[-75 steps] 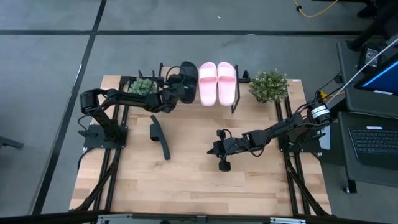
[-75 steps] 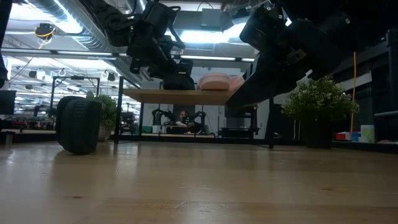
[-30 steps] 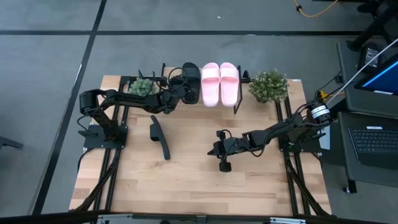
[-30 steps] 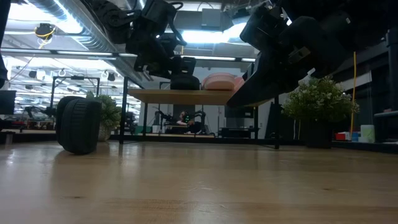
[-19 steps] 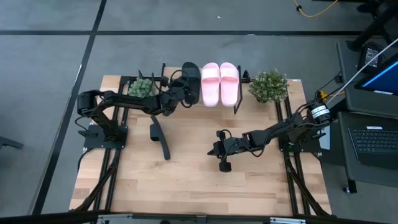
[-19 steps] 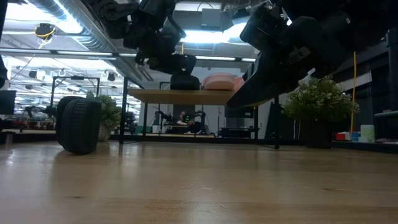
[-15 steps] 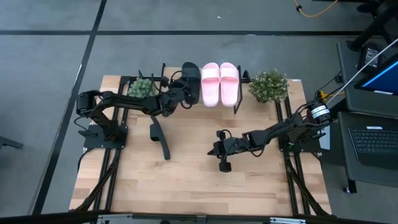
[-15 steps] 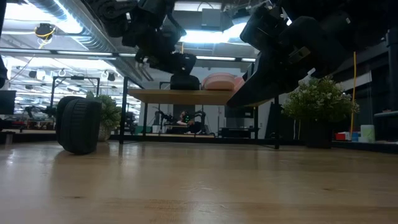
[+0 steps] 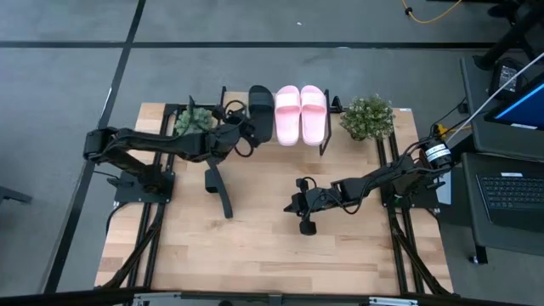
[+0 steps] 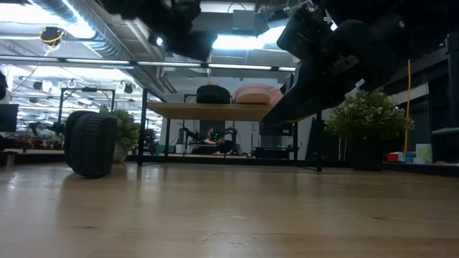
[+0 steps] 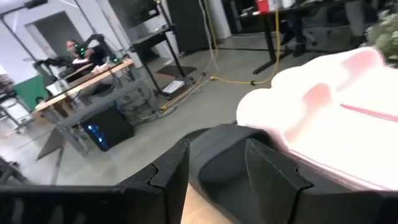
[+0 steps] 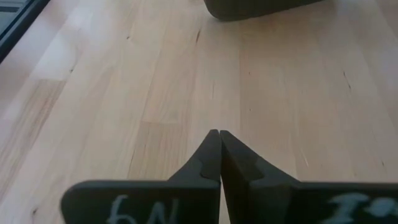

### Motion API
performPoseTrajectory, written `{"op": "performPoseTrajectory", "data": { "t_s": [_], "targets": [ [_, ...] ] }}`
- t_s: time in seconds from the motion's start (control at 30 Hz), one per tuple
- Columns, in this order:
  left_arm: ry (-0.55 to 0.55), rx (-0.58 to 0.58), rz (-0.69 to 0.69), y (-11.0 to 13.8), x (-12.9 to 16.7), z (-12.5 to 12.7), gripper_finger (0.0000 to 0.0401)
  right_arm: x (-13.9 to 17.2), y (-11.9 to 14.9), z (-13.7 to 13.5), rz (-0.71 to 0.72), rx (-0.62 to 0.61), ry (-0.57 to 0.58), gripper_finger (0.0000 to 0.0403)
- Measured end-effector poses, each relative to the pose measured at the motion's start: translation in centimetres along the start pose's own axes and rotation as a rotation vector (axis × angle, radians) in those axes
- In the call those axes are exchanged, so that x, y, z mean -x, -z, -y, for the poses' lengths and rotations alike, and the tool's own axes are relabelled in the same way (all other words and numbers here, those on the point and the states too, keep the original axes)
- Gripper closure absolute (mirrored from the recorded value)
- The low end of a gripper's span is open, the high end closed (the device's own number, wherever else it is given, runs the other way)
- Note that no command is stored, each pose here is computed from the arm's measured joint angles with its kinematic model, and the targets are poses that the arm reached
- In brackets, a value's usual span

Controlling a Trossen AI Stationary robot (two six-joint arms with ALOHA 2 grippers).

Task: Pick and place slides into the shelf
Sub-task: Put the black slipper on the shelf

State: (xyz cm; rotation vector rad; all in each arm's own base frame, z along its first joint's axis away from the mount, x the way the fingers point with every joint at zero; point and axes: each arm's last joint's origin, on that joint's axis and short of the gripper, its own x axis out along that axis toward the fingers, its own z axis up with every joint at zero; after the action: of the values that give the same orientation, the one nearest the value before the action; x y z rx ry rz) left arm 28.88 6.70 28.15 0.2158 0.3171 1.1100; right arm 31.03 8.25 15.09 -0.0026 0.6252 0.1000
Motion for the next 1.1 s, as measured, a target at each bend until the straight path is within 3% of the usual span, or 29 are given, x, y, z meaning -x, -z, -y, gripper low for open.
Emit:
{"op": "performPoseTrajectory", "data": {
  "t_s": [0.23,0.57,0.93,1.1],
  "targets": [
    [-0.061,-0.072,-0.02,-1.0,4.2,-2.7,0.0253,0.0,0.0,0.0,-0.002,0.0,0.0,0.04],
    [0.088,0.009,0.016,-1.4,10.2,-5.0,0.0253,0.0,0.0,0.0,-0.004,0.005,0.001,0.04],
    [0.187,0.066,0.054,0.7,15.5,-3.1,0.0253,0.0,0.0,0.0,0.001,0.004,0.003,0.04],
    [0.306,0.128,0.08,1.4,18.4,-1.9,0.0254,0.0,0.0,0.0,-0.001,0.001,0.004,0.04]
  ]
}}
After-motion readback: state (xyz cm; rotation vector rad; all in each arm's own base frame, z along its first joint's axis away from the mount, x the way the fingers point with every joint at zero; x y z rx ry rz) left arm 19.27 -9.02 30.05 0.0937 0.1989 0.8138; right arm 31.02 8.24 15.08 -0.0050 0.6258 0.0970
